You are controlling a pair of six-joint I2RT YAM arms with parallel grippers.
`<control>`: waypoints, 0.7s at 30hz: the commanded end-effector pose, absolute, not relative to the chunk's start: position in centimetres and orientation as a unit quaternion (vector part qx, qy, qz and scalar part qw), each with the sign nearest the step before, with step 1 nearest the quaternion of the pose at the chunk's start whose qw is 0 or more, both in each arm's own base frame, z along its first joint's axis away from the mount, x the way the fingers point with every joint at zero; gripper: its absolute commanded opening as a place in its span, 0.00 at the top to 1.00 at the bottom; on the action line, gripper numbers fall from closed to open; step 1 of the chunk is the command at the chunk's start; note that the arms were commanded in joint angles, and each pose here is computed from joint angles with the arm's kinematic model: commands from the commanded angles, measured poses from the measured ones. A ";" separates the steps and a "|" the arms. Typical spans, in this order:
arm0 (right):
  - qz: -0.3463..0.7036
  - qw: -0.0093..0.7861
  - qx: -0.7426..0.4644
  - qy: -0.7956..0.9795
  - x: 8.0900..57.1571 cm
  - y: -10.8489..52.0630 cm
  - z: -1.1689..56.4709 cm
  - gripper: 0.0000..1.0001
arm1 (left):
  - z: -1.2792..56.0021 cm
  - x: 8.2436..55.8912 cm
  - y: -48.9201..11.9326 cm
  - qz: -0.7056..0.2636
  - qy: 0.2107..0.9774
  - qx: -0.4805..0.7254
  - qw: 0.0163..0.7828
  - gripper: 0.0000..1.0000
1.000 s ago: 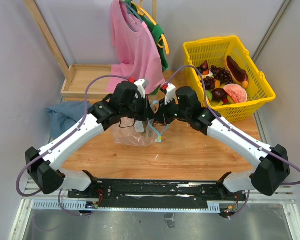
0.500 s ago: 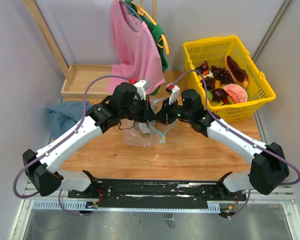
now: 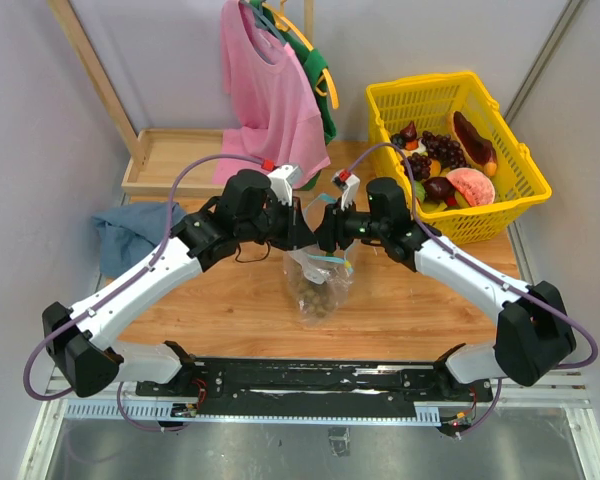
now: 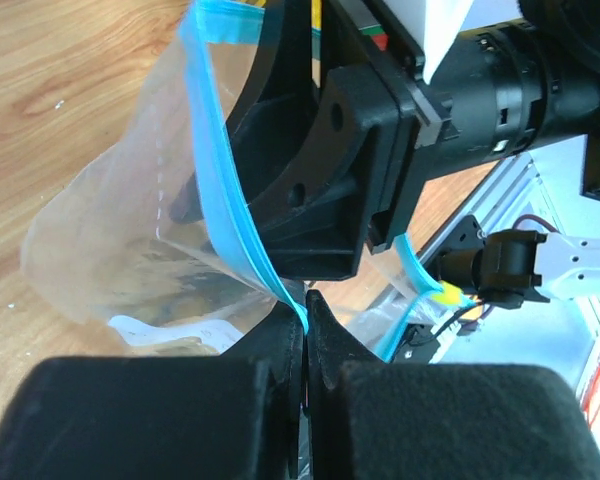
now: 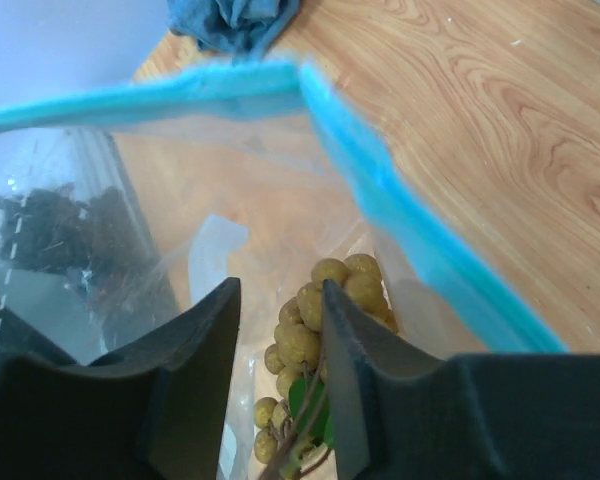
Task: Place the food in the zip-top bag and seal the zipper
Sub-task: Place the fake fruit in the zipper food storage bag.
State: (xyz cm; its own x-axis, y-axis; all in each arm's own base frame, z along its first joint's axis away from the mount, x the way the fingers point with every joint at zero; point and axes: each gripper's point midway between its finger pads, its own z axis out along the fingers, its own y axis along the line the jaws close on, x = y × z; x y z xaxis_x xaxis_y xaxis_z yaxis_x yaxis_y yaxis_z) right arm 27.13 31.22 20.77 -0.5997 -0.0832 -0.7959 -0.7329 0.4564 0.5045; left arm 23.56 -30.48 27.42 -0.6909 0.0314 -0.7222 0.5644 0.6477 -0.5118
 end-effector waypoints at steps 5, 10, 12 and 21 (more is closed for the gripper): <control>0.388 0.378 -0.289 0.789 26.5 28.6 23.8 0.47 | 26.0 25.5 -29.2 -0.329 0.861 0.121 0.369 1.00; 0.343 0.401 -0.311 0.791 25.8 26.5 26.4 0.38 | 25.5 26.1 -28.7 -0.309 0.868 0.107 0.373 1.00; 0.316 0.418 -0.314 0.792 26.0 25.5 27.2 0.36 | 25.7 26.2 -28.4 -0.303 0.868 0.106 0.378 1.00; 0.173 0.480 -0.294 0.808 28.5 19.7 29.7 0.26 | 26.4 27.3 -26.4 -0.259 0.872 0.107 0.402 1.00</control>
State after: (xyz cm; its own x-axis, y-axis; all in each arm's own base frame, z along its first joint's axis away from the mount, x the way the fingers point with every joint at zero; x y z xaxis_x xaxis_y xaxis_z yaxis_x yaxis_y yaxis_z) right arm 26.83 23.65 29.05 -0.3953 -0.2284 -0.8897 -0.7242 0.6734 0.1489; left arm 26.19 -27.44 24.88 -0.6986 -0.0232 -0.7151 0.3970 0.8189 -0.4144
